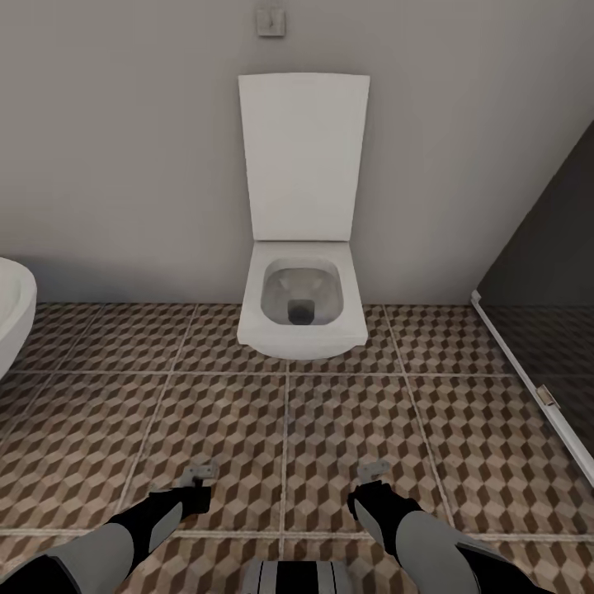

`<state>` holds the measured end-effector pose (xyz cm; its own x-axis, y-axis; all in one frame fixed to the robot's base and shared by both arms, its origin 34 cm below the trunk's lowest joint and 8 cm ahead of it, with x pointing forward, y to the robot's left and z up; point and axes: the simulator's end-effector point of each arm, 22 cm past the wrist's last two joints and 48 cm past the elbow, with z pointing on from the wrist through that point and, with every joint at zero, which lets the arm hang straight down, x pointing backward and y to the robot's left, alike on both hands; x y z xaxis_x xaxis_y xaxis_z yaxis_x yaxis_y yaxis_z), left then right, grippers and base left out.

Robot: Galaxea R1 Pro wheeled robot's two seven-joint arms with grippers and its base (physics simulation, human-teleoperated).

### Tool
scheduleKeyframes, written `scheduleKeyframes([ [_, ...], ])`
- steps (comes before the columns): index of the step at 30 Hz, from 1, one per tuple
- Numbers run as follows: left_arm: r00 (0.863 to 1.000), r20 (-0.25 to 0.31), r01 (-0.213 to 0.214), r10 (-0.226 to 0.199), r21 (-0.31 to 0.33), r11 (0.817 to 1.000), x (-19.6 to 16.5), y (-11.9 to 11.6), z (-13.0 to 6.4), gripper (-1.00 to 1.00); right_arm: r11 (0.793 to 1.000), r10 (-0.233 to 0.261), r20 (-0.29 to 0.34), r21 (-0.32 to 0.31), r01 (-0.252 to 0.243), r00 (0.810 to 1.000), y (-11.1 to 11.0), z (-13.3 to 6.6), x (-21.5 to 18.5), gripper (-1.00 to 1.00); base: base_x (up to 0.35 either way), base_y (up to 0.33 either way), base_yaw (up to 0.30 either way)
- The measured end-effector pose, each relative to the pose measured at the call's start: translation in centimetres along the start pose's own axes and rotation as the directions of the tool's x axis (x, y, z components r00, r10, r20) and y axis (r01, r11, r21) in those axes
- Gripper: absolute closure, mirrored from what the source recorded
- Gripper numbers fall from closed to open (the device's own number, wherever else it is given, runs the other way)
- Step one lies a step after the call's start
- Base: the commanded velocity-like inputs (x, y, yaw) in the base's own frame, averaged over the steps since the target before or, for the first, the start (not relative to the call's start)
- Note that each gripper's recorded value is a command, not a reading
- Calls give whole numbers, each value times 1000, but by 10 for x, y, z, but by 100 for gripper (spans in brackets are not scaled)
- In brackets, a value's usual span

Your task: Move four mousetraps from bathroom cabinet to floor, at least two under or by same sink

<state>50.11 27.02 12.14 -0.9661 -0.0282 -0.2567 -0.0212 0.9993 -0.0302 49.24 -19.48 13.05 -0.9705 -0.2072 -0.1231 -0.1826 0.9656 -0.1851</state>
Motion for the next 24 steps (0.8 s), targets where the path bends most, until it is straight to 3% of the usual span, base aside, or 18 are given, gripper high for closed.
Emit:
scheduleKeyframes([
  [24, 1000, -21, 2, -2, -1, 1000, 10, 0, 7, 100, 1000, -6, -24, -9, 6, 1000, 4, 7, 9, 100, 0, 0, 0],
])
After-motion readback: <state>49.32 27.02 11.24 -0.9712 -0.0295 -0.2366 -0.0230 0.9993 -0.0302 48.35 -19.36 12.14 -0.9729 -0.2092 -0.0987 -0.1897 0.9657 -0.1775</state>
